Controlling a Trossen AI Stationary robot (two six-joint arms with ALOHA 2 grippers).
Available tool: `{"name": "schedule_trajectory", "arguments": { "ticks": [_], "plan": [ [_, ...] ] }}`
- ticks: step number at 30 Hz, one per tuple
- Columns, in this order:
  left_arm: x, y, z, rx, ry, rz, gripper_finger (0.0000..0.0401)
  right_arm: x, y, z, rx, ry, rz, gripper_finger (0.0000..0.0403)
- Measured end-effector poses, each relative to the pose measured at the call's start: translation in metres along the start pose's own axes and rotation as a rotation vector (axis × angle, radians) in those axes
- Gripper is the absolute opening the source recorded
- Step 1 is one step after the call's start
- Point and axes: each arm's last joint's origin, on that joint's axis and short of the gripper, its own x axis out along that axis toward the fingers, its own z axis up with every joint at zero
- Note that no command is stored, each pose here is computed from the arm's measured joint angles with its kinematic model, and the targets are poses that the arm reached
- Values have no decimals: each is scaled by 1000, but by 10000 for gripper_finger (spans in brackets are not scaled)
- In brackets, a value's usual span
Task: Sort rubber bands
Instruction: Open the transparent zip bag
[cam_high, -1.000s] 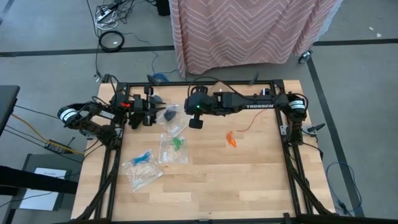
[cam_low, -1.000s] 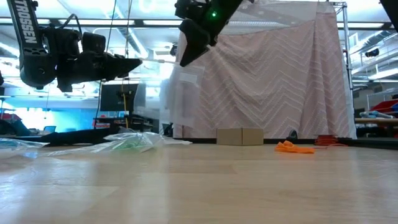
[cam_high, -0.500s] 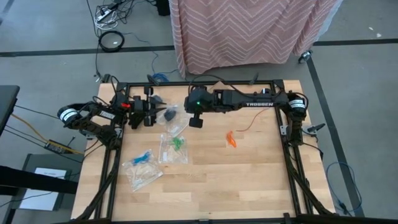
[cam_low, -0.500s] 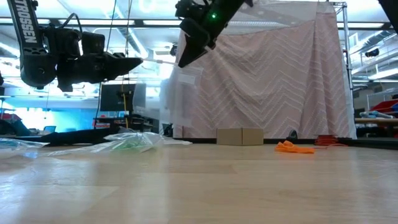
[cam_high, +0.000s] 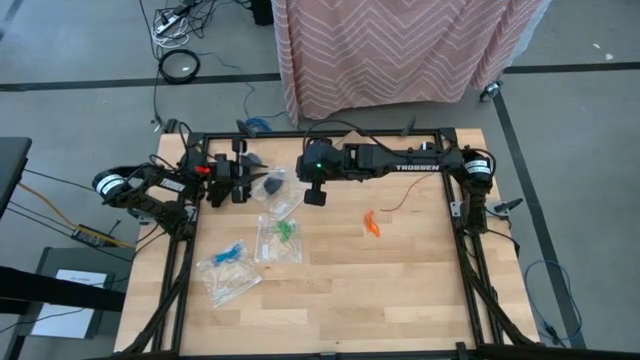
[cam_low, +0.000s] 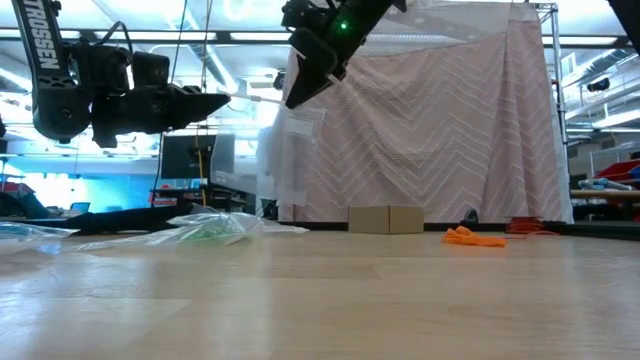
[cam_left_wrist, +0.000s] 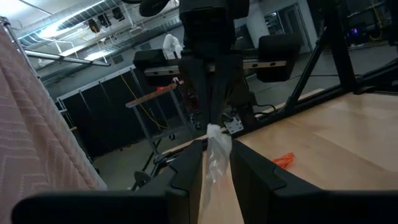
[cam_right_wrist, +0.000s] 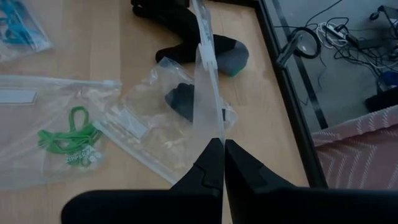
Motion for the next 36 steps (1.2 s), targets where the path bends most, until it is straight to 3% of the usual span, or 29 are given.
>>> {"name": "schedule_trajectory", "arguments": {
  "ticks": [6,12,17,23,26,30,36],
  "plan": [
    [4,-5,1,-11,-10,-32,74,0,0,0,-1,0,0,0],
    [7,-8,1,-19,-15,-48,11,0,1,0,-1,-1,18,0],
    [8,-8,1,-32,-10,-32,11,0,1,0,0,0,22,0],
    [7,-3,-1,-156,17,115,4,0,1,-2,-54,17,32,3],
    [5,1,-2,-288,19,211,3,1,1,-5,-69,42,38,23],
    [5,1,-4,-436,21,249,3,1,2,-3,-93,11,95,76],
    [5,1,-4,-501,15,250,2,-1,-1,3,-108,-41,25,156]
  ]
}}
